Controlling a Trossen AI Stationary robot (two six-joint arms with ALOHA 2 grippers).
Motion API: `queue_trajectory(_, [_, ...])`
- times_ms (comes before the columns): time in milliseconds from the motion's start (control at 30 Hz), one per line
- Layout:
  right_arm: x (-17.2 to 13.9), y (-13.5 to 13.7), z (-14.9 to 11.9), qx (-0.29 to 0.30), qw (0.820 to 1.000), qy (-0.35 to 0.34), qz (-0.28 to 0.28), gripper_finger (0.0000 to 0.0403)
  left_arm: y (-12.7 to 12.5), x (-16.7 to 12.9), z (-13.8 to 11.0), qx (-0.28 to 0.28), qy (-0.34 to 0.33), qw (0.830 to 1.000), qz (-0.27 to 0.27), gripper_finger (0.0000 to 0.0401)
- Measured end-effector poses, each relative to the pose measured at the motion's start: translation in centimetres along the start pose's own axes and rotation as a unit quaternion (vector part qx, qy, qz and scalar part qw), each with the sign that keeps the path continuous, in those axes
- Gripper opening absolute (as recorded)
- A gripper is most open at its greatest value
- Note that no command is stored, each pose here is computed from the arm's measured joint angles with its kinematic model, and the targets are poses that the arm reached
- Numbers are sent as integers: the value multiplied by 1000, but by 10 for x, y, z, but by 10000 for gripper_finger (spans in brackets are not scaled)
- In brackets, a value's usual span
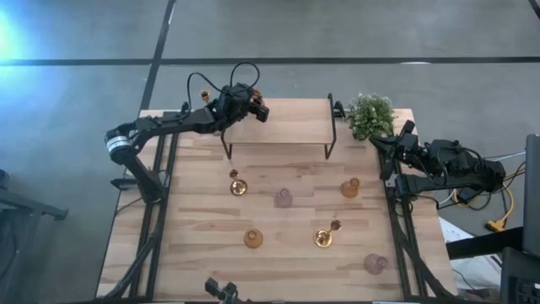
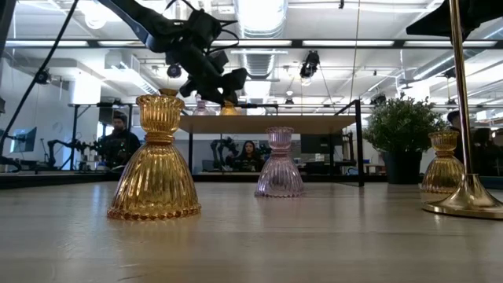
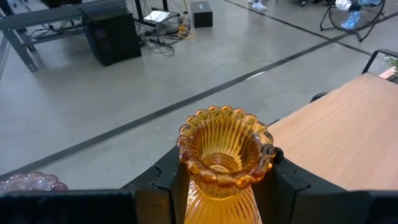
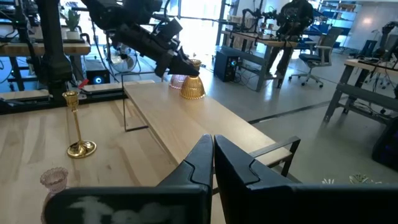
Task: Pick & Place candle stick holders
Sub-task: Put the bottom left yellow glass candle holder on the shelf aligned with the other glass candle holder
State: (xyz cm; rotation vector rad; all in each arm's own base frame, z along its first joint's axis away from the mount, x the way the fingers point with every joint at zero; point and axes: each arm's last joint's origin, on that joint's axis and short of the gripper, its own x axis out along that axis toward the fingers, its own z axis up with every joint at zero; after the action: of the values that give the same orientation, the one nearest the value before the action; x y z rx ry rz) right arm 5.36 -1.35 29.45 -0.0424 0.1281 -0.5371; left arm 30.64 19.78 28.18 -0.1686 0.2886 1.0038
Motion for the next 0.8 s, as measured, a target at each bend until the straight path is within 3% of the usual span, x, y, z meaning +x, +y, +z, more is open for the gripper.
queue_trajectory(300, [0, 0, 0, 0, 1000, 0, 0, 8, 2, 2, -1, 0, 1, 1000, 14, 140])
queue_trajectory(500, [0, 0, 0, 0, 1000, 0, 0, 8, 3, 3, -3, 6, 9, 1000, 17, 169])
queue_trajectory(800, [0, 0, 0, 0, 1000, 0, 0, 8, 3, 3, -3, 4, 6, 1000, 17, 176])
